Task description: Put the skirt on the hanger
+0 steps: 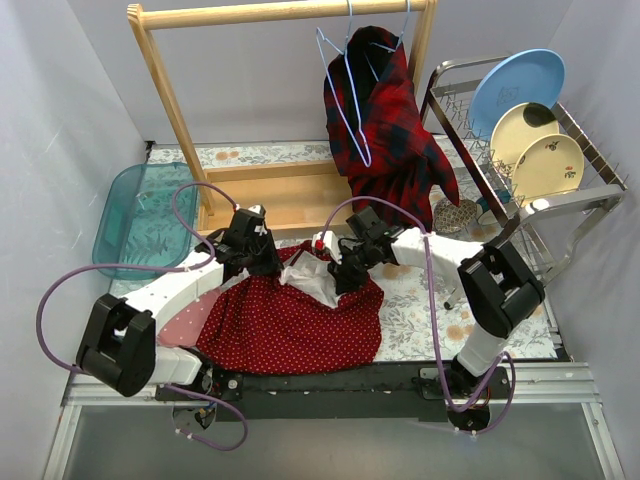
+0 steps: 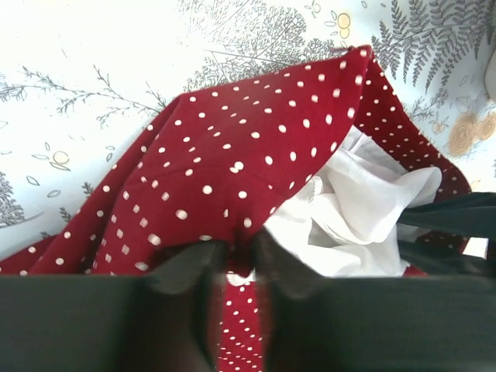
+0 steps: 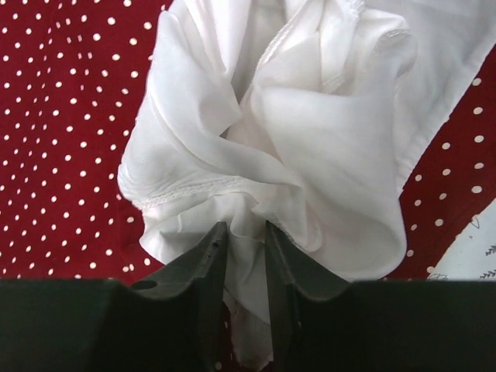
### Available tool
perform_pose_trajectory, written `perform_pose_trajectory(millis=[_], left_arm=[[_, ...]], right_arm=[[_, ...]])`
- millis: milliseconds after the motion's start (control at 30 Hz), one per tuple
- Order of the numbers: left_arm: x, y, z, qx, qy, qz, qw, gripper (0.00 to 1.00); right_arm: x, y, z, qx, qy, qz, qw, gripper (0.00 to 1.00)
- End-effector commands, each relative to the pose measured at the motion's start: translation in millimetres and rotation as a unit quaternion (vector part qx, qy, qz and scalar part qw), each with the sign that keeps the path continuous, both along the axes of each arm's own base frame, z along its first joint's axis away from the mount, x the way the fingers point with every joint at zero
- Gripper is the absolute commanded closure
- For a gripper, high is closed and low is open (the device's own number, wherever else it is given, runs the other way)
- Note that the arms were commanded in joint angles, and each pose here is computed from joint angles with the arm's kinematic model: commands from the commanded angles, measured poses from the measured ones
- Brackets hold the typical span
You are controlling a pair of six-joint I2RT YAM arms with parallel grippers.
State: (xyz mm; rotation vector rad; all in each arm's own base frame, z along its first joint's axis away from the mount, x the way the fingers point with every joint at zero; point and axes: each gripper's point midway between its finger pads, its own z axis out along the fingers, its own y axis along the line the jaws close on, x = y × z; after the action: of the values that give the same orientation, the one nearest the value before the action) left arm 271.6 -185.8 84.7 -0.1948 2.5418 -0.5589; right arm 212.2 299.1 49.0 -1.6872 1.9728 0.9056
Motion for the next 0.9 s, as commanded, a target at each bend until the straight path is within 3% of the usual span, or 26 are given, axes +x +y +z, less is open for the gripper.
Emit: perform_pose_trajectory(millis=[0, 33, 400, 567, 867], left_arm=[[11, -1, 22, -0.003, -0.047, -0.002, 0.999, 0.91], [10, -1, 24, -0.005, -0.046, -0.001, 0.999, 1.0], [-20, -7, 79, -0.091, -0.075, -0.013, 0.993, 1.0], [-32, -9, 99, -0.127, -0.087, -0.018, 0.988, 1.0], [-39, -7, 103, -0.133, -0.091, -0.021, 0.987, 1.0]], right_arm=[[-5, -3, 27, 0.021, -0.025, 0.018, 0.999, 0.61], [-5, -5, 32, 0.023, -0.03, 0.018, 0.999, 0.6], [2, -38, 101, 0.068, -0.128, -0.014, 0.989, 0.48], [-12, -53, 76, 0.053, -0.096, -0.005, 0.994, 0.43], [-12, -51, 43, 0.023, -0.056, 0.019, 0.998, 0.45]])
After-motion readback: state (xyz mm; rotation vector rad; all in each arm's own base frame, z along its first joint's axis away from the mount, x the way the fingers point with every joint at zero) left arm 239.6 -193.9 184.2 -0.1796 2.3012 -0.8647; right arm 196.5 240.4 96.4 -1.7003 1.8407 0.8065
